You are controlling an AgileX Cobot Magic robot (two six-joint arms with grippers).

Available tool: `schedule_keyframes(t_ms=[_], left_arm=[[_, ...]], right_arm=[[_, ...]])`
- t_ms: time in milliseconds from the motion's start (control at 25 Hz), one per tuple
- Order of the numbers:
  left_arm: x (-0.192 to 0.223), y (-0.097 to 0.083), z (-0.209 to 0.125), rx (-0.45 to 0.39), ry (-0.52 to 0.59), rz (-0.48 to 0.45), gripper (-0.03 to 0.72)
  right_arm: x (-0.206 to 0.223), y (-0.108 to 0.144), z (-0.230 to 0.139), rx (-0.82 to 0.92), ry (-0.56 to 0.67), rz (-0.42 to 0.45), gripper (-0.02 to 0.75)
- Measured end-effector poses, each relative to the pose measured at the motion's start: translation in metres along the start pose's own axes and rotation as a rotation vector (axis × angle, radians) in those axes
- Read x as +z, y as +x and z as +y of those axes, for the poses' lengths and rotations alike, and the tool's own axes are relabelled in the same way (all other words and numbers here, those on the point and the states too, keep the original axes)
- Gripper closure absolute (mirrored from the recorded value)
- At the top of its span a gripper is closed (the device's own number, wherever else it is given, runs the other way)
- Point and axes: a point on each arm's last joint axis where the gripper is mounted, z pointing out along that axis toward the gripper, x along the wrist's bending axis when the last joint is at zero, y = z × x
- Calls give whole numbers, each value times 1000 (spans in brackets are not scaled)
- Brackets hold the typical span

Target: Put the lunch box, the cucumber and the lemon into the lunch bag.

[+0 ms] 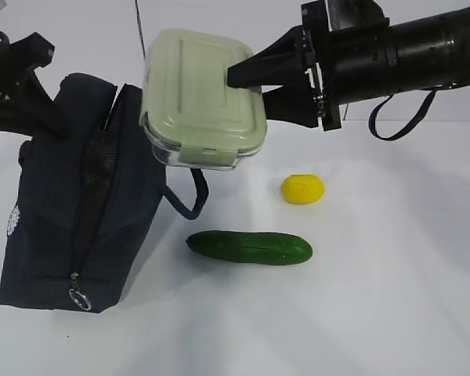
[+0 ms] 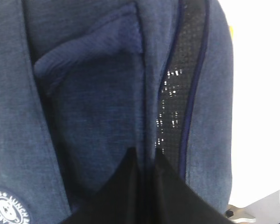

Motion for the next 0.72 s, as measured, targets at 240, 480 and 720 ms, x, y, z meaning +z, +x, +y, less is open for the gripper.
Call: schedule_keyframes(t_ms=[240,480,720], left_arm=[[0,-1,1,-5,-11,-6,680],[2,-4,2,0,-30,-13,680],[4,-9,1,14,-34,-18,680]], right_arm=[[12,4,-2,23,0,42,337],[23,3,-5,40,5,72,337],[31,9,-5,26,11,92,337]])
